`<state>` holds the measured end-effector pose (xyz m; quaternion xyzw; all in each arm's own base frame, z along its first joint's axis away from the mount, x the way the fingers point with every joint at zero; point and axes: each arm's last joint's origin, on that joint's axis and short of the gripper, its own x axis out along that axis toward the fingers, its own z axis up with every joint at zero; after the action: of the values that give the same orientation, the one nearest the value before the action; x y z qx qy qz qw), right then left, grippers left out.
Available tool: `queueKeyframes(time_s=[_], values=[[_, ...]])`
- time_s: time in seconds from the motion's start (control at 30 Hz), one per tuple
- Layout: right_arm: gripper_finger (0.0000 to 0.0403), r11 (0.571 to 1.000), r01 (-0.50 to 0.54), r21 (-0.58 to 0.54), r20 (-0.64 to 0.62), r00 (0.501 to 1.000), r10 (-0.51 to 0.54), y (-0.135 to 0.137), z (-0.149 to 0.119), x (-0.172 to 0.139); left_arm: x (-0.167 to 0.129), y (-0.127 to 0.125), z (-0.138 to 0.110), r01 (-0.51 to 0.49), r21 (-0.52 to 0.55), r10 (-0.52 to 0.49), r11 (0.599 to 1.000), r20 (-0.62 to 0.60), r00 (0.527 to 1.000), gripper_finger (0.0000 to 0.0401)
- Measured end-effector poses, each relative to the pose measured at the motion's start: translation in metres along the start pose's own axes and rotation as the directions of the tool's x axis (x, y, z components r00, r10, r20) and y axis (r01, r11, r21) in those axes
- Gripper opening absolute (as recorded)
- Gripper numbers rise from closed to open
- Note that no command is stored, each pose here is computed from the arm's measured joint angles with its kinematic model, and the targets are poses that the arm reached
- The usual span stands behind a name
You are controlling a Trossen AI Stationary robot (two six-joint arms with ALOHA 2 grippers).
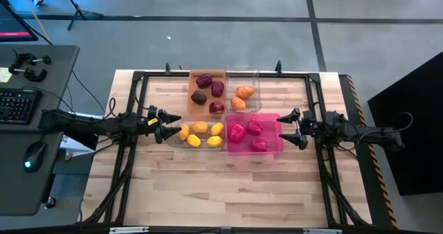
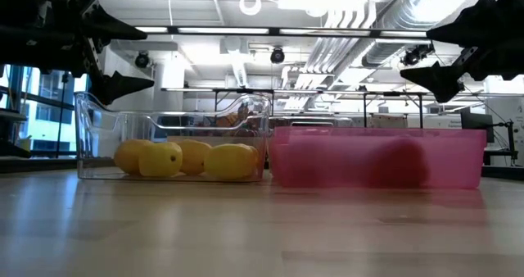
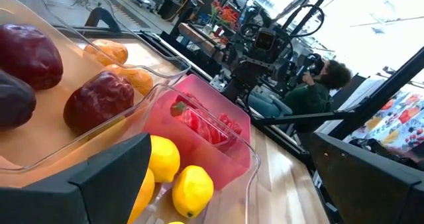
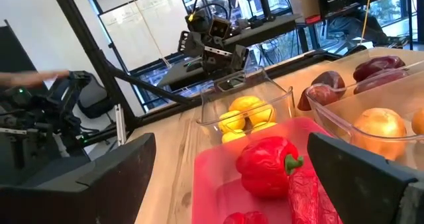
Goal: Sort produce into baskets
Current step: Return to Home Position
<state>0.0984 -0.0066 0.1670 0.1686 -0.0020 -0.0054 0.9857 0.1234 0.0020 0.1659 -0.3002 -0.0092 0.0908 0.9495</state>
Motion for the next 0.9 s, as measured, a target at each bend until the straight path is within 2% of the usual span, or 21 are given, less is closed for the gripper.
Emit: queueKeyframes(time_s=[0.17,0.5,0.67,0.9], values=[[0.0383,1.000,-0.017,-0.002,0.028,0.999,0.017,0.002,0.002,-0.002,-0.003,0.000,0.001,0.001,-0.001,-0.001,1.000,0.001,1.000,0.0399],[0.0383,1.000,-0.014,-0.001,0.016,1.000,0.014,0.002,0.001,-0.001,-0.028,-0.005,0.018,0.127,-0.035,-0.119,0.991,0.178,0.977,0.0399],[0.0383,1.000,-0.015,-0.001,0.016,1.000,0.015,0.002,0.001,-0.001,-0.030,-0.009,0.023,0.172,-0.042,-0.158,0.984,0.234,0.959,0.0399],[0.0383,1.000,-0.013,-0.001,0.016,1.000,0.013,0.002,0.001,-0.001,-0.029,-0.007,0.021,0.156,-0.039,-0.145,0.987,0.207,0.968,0.0399]])
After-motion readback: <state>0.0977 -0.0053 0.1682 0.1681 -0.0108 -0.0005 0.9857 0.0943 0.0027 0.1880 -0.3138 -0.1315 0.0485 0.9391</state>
